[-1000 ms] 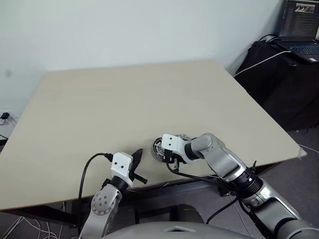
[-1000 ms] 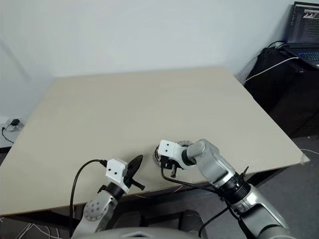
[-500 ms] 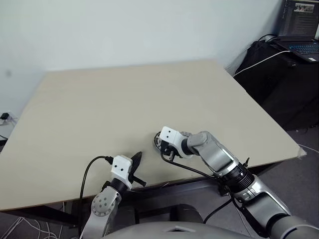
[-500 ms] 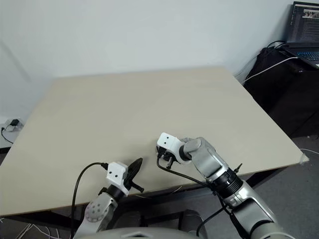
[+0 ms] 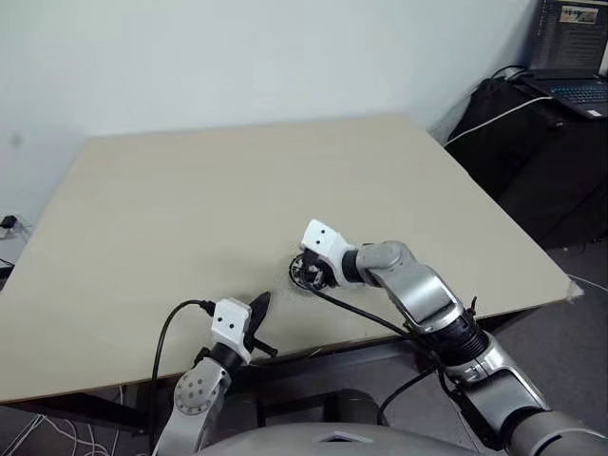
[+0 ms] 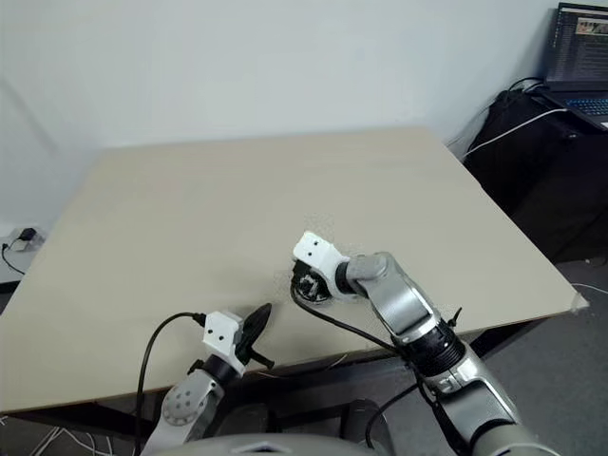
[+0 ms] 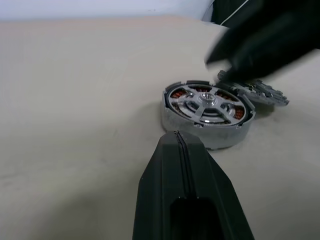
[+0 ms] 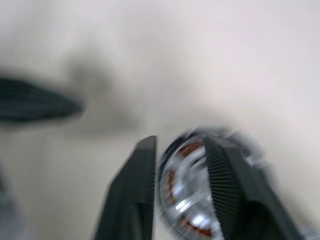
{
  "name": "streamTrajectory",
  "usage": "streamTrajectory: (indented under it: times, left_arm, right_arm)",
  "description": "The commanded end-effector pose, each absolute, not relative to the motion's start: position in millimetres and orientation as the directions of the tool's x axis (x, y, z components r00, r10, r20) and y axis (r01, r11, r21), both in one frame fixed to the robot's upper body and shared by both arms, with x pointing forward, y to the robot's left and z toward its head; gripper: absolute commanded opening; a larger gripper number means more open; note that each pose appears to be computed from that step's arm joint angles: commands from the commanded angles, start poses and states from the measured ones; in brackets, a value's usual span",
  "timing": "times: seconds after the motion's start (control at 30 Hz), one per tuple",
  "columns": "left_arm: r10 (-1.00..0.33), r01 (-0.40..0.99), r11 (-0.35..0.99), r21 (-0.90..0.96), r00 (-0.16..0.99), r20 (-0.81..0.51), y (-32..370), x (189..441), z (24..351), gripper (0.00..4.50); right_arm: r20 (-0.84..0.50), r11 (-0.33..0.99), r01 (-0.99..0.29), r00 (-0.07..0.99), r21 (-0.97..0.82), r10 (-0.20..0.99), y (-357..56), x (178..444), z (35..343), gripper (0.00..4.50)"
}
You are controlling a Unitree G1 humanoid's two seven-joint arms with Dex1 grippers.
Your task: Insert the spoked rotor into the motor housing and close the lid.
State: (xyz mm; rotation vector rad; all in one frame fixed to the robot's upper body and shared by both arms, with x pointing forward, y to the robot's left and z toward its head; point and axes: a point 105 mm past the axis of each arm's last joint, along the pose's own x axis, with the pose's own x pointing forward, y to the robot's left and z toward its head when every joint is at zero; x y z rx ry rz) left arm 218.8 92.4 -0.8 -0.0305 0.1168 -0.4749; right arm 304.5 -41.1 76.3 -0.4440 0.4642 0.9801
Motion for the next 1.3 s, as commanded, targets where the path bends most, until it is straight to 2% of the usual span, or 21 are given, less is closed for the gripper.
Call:
streamTrajectory:
  times: [0.03,0.07,0.3,0.4,0.6,0.8,1.1,1.3]
  left_arm:
    - [-0.465,0.464,0.885,-0.034,0.884,-0.043,93,223,15,0.0]
    - [-0.465,0.464,0.885,-0.033,0.884,-0.046,94,223,13,0.0]
    - [-0.476,0.474,0.88,-0.036,0.877,-0.063,98,225,3,0.0]
    - [-0.483,0.482,0.875,-0.036,0.873,-0.065,97,225,0,0.0]
    - [-0.49,0.488,0.872,-0.033,0.869,-0.068,96,223,-2,0.0]
    - [-0.49,0.488,0.872,-0.032,0.869,-0.066,95,222,-1,0.0]
    - [-0.483,0.482,0.876,-0.032,0.873,-0.069,99,221,-2,0.0]
    - [-0.485,0.484,0.874,-0.03,0.872,-0.065,99,223,-2,0.0]
  right_arm:
    - [-0.44,0.588,-0.749,0.658,-0.305,0.61,-56,315,93,0.39]
    - [-0.434,0.609,-0.711,0.7,-0.352,0.567,-63,315,88,0.06]
    - [-0.419,0.783,-0.423,0.878,-0.456,0.23,-120,310,53,0.02]
    - [-0.395,0.817,-0.303,0.913,-0.49,0.102,-141,304,46,0.02]
    - [-0.404,0.839,-0.176,0.913,-0.515,-0.056,-169,291,31,0.02]
    - [-0.456,0.838,-0.181,0.885,-0.515,-0.09,-177,282,14,0.02]
    - [-0.522,0.843,-0.243,0.851,-0.481,-0.053,-174,280,1,0.02]
    - [-0.542,0.857,-0.236,0.838,-0.458,-0.058,-175,285,-4,0.02]
